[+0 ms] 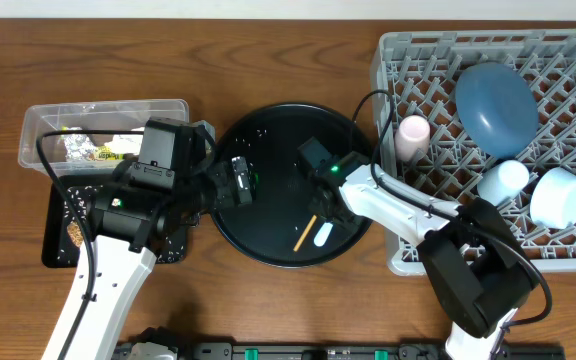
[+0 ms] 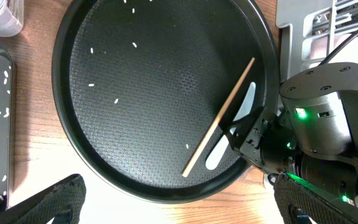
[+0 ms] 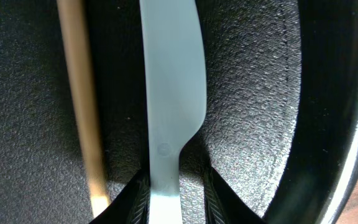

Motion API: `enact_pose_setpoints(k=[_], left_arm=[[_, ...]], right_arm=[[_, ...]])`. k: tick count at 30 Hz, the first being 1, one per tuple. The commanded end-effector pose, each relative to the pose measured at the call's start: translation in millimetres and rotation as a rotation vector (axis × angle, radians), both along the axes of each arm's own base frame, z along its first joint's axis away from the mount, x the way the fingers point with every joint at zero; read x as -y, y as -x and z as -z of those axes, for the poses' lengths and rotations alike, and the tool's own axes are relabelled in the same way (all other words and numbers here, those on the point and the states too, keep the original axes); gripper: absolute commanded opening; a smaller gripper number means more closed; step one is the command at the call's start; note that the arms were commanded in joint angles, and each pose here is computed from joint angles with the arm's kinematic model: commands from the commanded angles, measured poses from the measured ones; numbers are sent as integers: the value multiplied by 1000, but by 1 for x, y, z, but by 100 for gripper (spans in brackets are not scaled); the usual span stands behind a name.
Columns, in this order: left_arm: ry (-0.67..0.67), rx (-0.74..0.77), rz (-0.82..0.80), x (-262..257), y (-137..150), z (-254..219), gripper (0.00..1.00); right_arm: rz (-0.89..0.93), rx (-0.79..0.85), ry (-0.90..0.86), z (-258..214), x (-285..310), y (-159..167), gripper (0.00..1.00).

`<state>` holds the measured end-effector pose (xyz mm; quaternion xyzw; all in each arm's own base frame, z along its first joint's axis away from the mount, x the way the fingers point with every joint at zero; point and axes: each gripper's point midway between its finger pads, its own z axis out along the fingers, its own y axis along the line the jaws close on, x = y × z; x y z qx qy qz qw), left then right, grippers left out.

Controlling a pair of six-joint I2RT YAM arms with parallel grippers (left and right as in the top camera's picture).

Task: Sort waste into correct bins and load items into the dishwasher rack
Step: 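Lift the knife and carry it right to the rack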

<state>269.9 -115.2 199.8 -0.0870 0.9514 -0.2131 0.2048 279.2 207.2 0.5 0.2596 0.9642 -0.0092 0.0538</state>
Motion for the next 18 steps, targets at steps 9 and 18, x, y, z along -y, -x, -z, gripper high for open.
enact_pose_setpoints(k=[9,18], left_arm=[[-16,1,-3,-3,-1,2,98],[-16,1,-3,-3,-1,2,98]], right_arm=[[-5,-6,44,8,5,9,13],[-161,0,41,5,0,4,1]])
